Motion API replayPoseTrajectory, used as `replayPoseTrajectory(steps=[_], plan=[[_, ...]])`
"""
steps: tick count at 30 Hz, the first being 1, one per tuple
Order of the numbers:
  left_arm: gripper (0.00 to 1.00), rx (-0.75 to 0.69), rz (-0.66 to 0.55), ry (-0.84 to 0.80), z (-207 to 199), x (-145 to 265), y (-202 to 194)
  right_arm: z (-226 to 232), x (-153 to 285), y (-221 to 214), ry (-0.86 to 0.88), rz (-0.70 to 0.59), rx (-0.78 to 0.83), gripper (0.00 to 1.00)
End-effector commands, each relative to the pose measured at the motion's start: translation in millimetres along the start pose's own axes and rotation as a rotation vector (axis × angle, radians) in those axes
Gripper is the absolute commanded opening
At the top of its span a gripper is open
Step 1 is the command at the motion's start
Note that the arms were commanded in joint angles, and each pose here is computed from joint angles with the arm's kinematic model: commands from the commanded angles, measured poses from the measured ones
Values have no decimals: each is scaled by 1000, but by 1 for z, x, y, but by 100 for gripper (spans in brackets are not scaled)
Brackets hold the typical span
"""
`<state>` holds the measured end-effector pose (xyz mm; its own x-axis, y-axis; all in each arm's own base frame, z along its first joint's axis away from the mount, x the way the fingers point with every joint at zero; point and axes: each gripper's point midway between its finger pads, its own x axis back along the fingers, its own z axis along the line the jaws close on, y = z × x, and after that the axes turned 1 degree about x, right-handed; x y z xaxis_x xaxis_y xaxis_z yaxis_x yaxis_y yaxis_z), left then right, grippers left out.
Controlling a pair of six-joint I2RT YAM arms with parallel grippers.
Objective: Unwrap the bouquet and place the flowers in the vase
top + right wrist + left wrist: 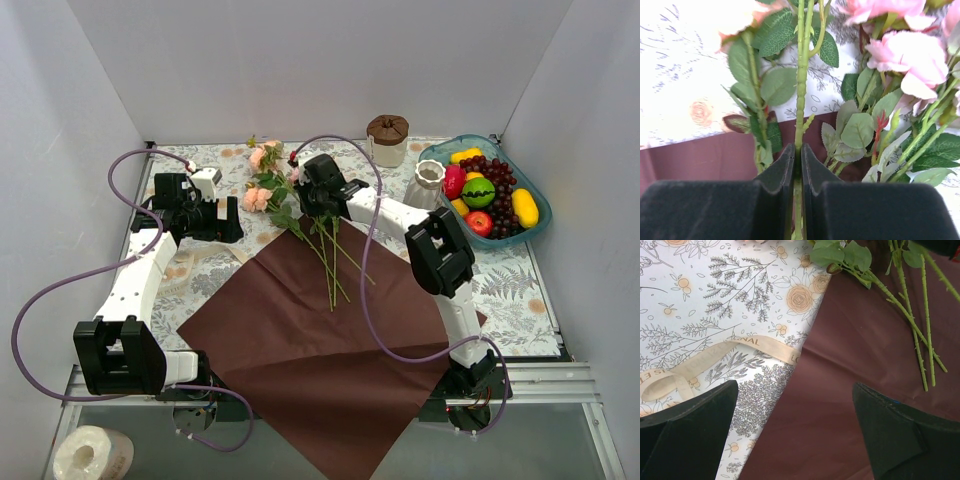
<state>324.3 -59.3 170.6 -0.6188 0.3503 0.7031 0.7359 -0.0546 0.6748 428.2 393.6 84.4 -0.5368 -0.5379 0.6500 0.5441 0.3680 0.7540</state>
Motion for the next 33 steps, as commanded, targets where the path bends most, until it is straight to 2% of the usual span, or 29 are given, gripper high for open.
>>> replayPoseTrajectory(steps=[1, 8, 12, 14, 15, 16, 17, 18, 20, 21, 23, 29, 33], plan=[[98, -27, -53, -13, -7, 15, 16, 18, 74, 110, 63, -268, 23, 7], [98, -13, -53, -35, -12, 18, 18, 42, 160, 199, 165, -482, 45, 4], [98, -1, -56, -47, -15, 20, 18, 38, 215, 230, 151, -608, 61, 4], [98, 2, -60, -58, -18, 21, 17, 30, 250, 240, 112, -687, 104, 8], [98, 0, -63, -61, -19, 21, 17, 28, 269, 253, 96, -774, 132, 8], [98, 0, -65, -64, -19, 22, 17, 21, 286, 247, 56, -799, 141, 7], [98, -2, -68, -68, -21, 23, 18, 11, 302, 254, 5, -860, 179, 2], [98, -1, -65, -69, -21, 24, 17, 3, 322, 264, -31, -940, 188, 1], [98, -6, -68, -63, -20, 25, 19, -29, 348, 256, -143, -1005, 197, 1], [98, -7, -71, -62, -20, 26, 19, -33, 375, 265, -174, -1135, 225, 1], [98, -10, -75, -57, -20, 27, 20, -53, 397, 243, -248, -1214, 258, 1], [98, -14, -77, -72, -23, 28, 20, -103, 444, 233, -368, -1333, 201, 1], [98, -17, -68, -86, -25, 28, 18, -112, 467, 239, -387, -1382, 191, 1]])
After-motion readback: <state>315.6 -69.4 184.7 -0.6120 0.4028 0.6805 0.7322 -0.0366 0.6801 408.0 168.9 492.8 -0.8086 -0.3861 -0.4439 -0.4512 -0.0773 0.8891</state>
